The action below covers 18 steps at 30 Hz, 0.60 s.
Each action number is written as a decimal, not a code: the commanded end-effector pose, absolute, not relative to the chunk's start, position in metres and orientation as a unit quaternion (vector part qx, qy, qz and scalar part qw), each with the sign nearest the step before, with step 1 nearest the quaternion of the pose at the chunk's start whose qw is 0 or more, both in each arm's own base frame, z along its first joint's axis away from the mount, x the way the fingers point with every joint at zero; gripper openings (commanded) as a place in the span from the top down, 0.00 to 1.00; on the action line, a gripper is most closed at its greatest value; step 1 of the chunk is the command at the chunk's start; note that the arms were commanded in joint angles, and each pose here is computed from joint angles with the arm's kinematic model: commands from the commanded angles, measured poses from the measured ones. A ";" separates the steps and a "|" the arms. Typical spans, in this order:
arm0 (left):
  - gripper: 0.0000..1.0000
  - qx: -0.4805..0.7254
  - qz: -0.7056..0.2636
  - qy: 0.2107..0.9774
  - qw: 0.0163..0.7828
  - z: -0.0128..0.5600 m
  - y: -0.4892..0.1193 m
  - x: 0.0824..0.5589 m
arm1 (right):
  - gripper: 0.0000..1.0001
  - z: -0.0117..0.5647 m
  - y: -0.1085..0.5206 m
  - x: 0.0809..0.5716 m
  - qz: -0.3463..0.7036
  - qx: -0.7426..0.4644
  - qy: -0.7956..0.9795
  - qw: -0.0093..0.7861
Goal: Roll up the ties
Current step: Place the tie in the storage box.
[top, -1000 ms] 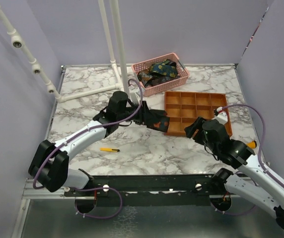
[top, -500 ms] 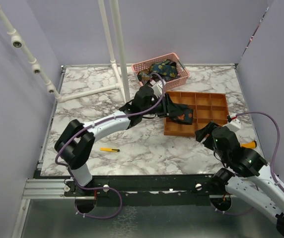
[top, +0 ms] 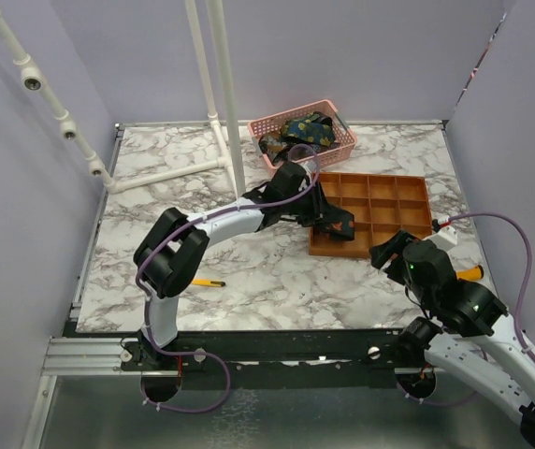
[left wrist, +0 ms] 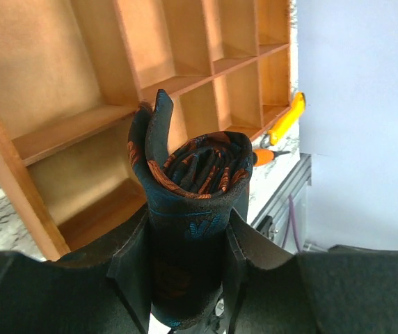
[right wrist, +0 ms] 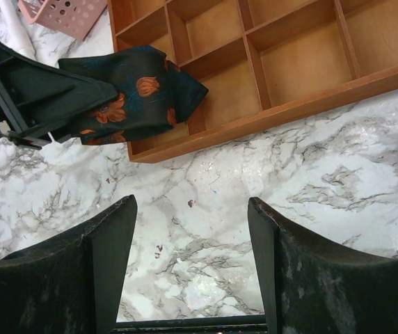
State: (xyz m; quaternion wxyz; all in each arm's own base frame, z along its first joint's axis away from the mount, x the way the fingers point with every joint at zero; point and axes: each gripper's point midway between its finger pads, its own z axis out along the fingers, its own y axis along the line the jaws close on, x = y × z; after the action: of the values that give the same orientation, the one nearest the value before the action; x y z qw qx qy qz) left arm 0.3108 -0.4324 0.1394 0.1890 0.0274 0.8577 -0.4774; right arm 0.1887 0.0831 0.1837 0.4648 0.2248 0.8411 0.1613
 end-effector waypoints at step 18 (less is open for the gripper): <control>1.00 0.092 -0.218 0.957 0.168 0.042 -0.393 0.311 | 0.31 0.185 0.080 0.187 0.159 0.228 0.840 0.466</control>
State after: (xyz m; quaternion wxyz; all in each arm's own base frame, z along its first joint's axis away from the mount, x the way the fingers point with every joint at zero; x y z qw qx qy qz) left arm 0.3204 -0.4096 0.0782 0.1829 0.0640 0.9287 -0.3161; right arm 0.1885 0.0830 0.1846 0.4660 0.2250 0.8400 0.1634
